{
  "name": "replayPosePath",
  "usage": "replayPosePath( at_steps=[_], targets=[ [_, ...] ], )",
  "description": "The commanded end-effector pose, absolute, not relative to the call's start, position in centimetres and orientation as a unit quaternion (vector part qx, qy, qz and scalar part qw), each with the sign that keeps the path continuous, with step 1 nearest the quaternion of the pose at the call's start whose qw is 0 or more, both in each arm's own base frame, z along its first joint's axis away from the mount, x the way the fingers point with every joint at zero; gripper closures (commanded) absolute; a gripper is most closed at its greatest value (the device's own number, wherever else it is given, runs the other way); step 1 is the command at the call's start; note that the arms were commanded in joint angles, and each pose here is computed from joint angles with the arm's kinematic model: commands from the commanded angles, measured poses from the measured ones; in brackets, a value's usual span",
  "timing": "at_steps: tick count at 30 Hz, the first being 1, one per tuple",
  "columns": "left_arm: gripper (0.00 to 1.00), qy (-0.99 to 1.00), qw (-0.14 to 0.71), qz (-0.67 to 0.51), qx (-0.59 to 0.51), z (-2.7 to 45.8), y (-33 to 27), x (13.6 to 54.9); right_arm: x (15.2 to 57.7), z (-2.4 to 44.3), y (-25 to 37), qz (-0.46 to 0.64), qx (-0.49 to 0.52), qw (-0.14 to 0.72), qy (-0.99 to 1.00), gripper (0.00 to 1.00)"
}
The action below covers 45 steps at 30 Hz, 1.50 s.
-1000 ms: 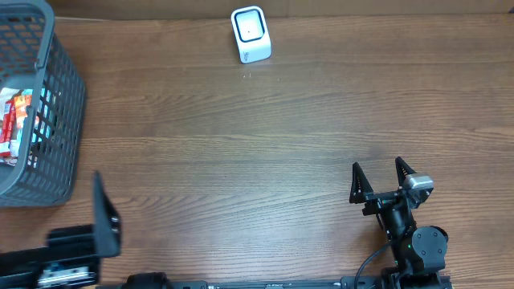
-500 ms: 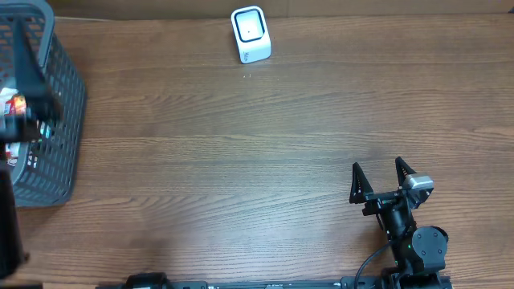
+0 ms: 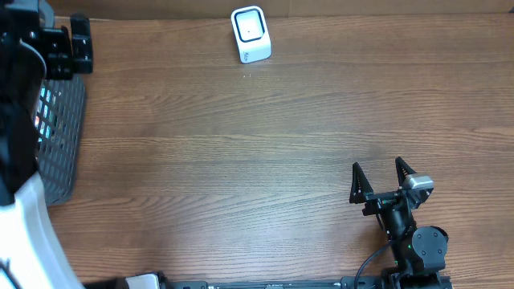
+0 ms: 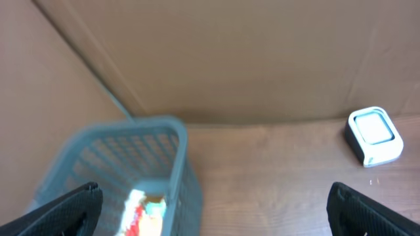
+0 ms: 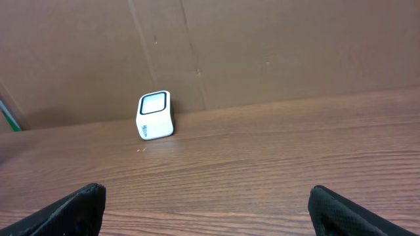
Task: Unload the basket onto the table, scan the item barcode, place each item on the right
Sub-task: 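Raise the left gripper and reach into the grey basket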
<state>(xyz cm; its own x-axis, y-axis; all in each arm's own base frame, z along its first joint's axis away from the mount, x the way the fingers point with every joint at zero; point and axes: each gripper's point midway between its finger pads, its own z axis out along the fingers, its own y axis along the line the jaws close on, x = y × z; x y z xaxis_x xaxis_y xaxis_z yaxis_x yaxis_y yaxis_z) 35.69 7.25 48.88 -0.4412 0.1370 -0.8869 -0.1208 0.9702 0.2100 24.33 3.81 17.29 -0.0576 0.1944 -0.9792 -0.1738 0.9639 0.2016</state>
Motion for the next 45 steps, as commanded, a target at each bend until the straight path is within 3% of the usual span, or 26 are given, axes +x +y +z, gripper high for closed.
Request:
replayPosePath(
  at_steps=[1, 9, 14, 22, 32, 45],
  targets=[
    [0.00, 0.850, 0.525, 0.031, -0.025, 47.3, 9.7, 37.2, 24.4, 17.0, 3.6, 0.131, 0.013, 0.688, 0.714, 0.00],
    [0.00, 0.861, 0.485, 0.008, -0.152, 42.2, 22.2, 36.8, 24.4, 17.0, 3.6, 0.131, 0.013, 0.688, 0.714, 0.00],
    [0.00, 0.864, 0.461, 0.016, -0.203, 40.0, 26.5, 35.4, 24.4, 17.0, 3.6, 0.131, 0.013, 0.688, 0.714, 0.00],
    [0.00, 0.898, 0.403, 0.078, -0.157, 36.0, 29.8, 35.0, 24.4, 17.0, 3.6, 0.131, 0.013, 0.688, 0.714, 0.00],
    [0.00, 0.939, 0.308, 0.013, -0.156, 26.9, 31.0, 36.9, 24.4, 17.0, 3.6, 0.131, 0.013, 0.688, 0.714, 0.00],
    [0.00, 0.970, 0.214, 0.016, -0.114, 18.4, 29.9, 40.9, 24.4, 17.0, 3.6, 0.131, 0.013, 0.688, 0.714, 0.00]
  ],
)
